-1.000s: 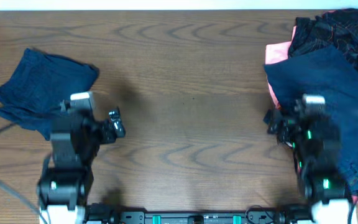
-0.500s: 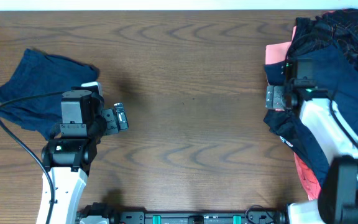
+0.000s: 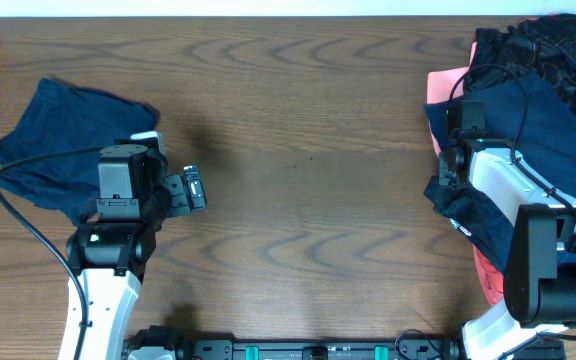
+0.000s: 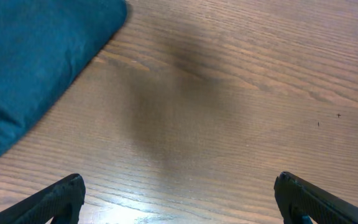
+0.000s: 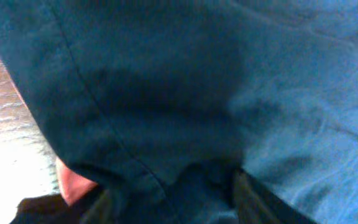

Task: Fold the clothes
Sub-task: 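Reach the right gripper into the pile and grasp the navy jeans, then pull the navy jeans left onto the open table with the right gripper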

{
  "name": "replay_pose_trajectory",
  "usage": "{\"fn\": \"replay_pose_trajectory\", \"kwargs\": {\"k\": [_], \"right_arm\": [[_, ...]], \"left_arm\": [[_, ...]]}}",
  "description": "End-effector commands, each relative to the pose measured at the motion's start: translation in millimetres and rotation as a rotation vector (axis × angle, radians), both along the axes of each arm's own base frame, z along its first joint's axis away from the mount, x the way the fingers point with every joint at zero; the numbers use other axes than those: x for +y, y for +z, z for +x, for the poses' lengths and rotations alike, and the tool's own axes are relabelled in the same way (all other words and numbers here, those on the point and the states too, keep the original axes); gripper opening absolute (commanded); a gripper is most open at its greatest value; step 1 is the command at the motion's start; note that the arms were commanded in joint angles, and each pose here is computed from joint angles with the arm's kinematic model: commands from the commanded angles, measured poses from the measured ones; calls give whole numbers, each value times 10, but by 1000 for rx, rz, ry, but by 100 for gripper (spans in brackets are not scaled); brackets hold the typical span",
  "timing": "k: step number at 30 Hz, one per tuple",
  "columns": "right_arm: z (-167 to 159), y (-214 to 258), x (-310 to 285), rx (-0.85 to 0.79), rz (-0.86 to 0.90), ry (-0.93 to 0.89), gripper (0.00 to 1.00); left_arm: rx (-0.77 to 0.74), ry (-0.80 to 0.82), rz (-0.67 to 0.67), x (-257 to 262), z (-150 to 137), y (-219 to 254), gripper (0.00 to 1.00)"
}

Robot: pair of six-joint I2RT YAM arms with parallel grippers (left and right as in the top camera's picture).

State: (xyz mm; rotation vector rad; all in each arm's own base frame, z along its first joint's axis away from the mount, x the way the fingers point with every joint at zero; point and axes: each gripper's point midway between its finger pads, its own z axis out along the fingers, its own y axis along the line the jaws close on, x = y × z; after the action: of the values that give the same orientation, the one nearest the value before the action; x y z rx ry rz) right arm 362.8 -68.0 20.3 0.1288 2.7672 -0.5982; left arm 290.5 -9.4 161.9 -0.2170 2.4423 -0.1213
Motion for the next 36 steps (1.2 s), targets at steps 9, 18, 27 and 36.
{"fn": "replay_pose_trajectory", "kwargs": {"k": [9, 18, 27, 36], "right_arm": [[106, 345, -117, -103, -35, -42, 18], [174, 935, -128, -271, -12, -46, 1], [301, 2106, 1136, -518, 542, 447, 1], [-200, 1987, 2240, -339, 833, 647, 1]], "left_arm": [[-19, 12, -11, 7, 32, 86, 98], [-19, 13, -11, 8, 32, 86, 98], [-27, 13, -11, 7, 46, 98, 98], [-27, 13, -11, 7, 46, 99, 98]]}}
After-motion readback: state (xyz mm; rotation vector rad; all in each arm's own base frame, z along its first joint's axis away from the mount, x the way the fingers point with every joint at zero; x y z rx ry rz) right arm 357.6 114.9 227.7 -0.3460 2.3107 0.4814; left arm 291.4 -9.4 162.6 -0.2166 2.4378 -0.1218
